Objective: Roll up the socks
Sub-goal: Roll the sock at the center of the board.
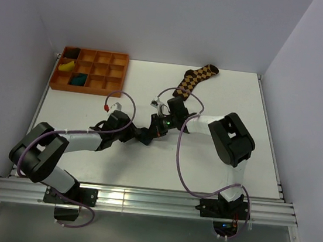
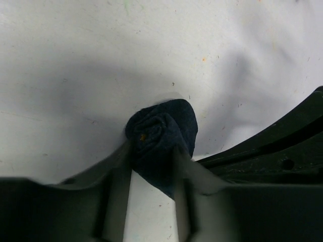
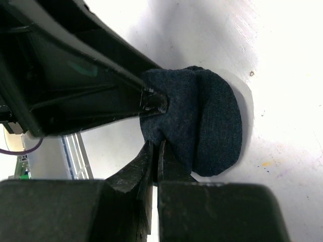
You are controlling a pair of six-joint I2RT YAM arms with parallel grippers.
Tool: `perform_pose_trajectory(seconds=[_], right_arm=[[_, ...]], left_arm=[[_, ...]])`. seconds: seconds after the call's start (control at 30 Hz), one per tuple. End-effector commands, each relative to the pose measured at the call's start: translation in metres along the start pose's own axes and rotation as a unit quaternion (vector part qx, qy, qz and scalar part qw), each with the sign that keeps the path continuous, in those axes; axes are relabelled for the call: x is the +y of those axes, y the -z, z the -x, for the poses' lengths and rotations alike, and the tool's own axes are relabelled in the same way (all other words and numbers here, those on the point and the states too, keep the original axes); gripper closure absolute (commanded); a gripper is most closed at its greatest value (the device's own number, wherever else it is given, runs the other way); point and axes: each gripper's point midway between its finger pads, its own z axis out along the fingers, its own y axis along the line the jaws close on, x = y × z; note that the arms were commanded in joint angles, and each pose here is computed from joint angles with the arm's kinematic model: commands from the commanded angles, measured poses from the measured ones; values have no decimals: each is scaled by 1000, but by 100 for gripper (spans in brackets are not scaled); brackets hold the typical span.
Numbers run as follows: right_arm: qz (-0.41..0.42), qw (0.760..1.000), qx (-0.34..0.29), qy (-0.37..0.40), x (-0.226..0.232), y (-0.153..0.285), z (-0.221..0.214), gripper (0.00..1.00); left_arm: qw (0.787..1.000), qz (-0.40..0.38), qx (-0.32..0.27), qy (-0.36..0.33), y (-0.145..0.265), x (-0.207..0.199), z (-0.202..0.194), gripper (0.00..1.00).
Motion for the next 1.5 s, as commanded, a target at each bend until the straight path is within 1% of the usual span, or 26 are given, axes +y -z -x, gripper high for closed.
perform_pose_trajectory(seconds=[0.0,0.03,0.1,0.13,0.2,0.23,0.27,0.33,0.37,0.43,0.47,0.53,0.57,0.6,0.63,0.67,0.7,0.77,0.83,0.87,1.0,1.03,1.17,1.33,1.4,1.47], right_arm=[[-32,999,27,-30,-17,-5,-28,100],[-31,999,25,-27,-17,-4,-30,100],[-39,999,17,-17,-16,-1,-28,98],[-41,999,15,-13,-16,-1,-27,97],[-46,999,8,1,-13,2,-25,86],[-54,999,3,7,-14,3,-23,82],[-57,998,-3,20,-10,6,-18,73],[-74,997,-10,37,-9,7,-17,64],[-79,995,-21,53,-2,12,-11,57],[-114,990,-31,80,-3,14,-7,50],[-126,986,-42,97,3,19,-1,45],[-151,979,-48,130,8,20,1,42],[-182,970,-68,149,9,27,11,41],[-194,965,-70,161,10,28,10,41],[-205,957,-79,190,18,29,14,40],[-240,945,-91,204,14,33,19,40],[-257,937,-93,216,12,34,16,40],[-270,922,-100,258,23,31,17,40],[-305,905,-106,277,17,35,16,40],[-309,900,-114,287,20,34,19,40],[-324,886,-103,317,24,23,13,40],[-340,878,-103,322,21,24,14,40],[-359,863,-92,343,16,12,7,40],[-366,857,-75,356,13,1,0,40],[-368,856,-74,357,11,-3,-2,42],[-367,857,-71,356,10,-5,-6,56]], left_arm=[[1000,22,0,-11,-3,9,-4,63],[999,29,3,-15,-3,12,-6,78],[999,35,7,-22,-4,14,-9,87],[999,37,8,-24,-4,15,-10,89],[999,37,9,-28,-4,14,-10,96],[999,40,11,-30,-4,15,-11,97],[999,40,11,-33,-4,14,-11,98],[998,44,14,-39,-3,14,-11,100],[998,43,13,-41,-3,12,-10,100],[998,45,13,-46,-2,11,-9,100],[998,47,13,-49,-2,9,-8,100],[997,48,13,-53,-1,8,-7,100],[997,50,14,-55,-1,7,-6,100],[997,51,14,-56,-1,7,-5,100],[997,52,15,-59,-1,7,-5,100],[997,51,14,-59,-1,5,-4,100],[997,51,14,-60,0,4,-4,100],[997,51,16,-61,0,4,-4,100],[997,51,18,-61,-1,4,-5,100],[997,50,19,-60,-1,3,-6,100],[997,50,24,-58,-2,5,-8,100],[997,49,24,-57,-2,4,-8,100],[997,43,25,-58,-1,0,-8,100],[997,41,23,-58,0,-3,-6,100],[997,40,26,-58,0,-3,-7,100],[997,40,28,-56,0,-2,-8,100]])
